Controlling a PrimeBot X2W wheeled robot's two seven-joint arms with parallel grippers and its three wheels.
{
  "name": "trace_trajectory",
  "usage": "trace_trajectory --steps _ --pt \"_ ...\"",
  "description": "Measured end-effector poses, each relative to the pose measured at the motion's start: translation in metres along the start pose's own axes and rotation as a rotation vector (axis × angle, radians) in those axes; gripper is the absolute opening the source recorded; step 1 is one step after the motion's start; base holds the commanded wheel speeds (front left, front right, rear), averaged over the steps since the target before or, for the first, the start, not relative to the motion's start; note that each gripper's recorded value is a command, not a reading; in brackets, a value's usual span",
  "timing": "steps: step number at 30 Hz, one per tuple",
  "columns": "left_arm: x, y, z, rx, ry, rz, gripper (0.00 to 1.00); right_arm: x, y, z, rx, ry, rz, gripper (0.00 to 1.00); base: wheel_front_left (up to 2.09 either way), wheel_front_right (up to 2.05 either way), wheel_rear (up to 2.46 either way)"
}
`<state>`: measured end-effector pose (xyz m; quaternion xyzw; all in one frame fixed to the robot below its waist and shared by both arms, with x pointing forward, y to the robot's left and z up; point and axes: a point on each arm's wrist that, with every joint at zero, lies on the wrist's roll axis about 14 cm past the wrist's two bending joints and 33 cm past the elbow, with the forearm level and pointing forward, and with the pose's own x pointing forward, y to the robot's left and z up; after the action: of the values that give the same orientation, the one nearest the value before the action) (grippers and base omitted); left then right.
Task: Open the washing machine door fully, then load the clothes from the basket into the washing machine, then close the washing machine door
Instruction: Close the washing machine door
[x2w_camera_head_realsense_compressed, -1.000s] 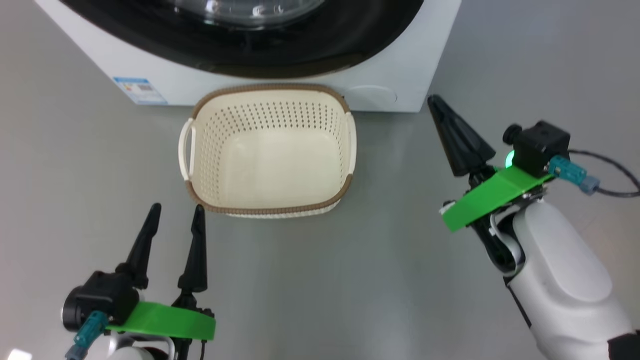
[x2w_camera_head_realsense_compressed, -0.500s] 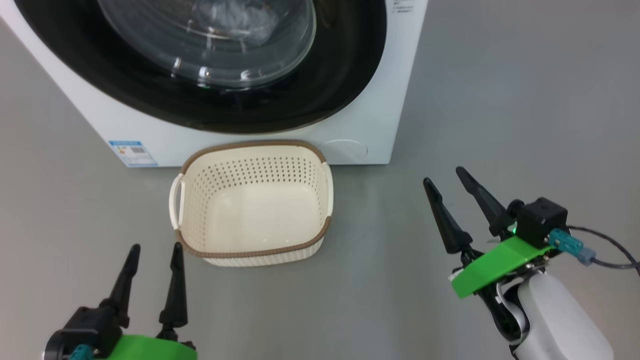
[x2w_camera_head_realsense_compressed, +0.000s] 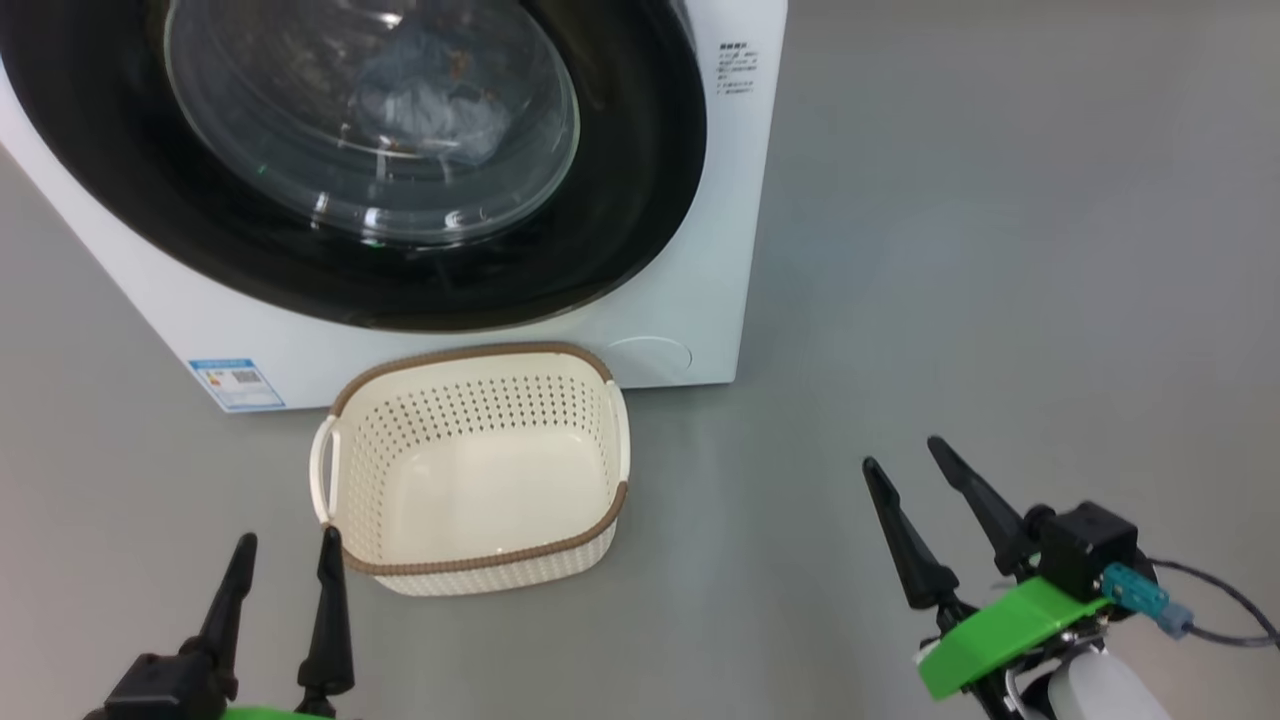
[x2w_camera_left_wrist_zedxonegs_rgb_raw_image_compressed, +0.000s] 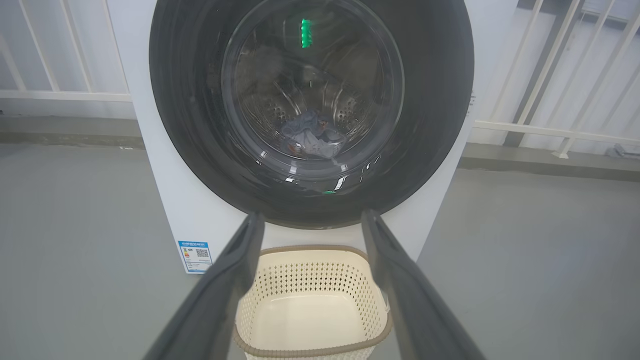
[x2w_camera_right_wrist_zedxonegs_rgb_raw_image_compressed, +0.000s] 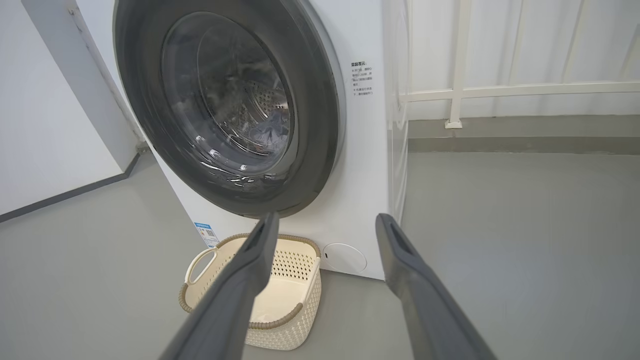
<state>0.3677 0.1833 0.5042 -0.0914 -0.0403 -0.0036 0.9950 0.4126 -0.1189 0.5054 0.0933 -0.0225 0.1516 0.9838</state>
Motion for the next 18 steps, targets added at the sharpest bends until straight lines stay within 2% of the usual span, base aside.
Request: trace_trajectory --steps 11,18 --pt "-0.021 0.003 0.001 0.015 0.005 0.007 1.0 -0.038 -0.007 0.0 -0.007 -0.002 -0.071 1.0 0.0 0.0 0.0" --pt "-0.027 0.004 0.002 0.017 0.003 0.009 1.0 -0.047 -0.014 0.006 -0.013 -0.021 -0.103 1.0 0.0 0.0 0.0"
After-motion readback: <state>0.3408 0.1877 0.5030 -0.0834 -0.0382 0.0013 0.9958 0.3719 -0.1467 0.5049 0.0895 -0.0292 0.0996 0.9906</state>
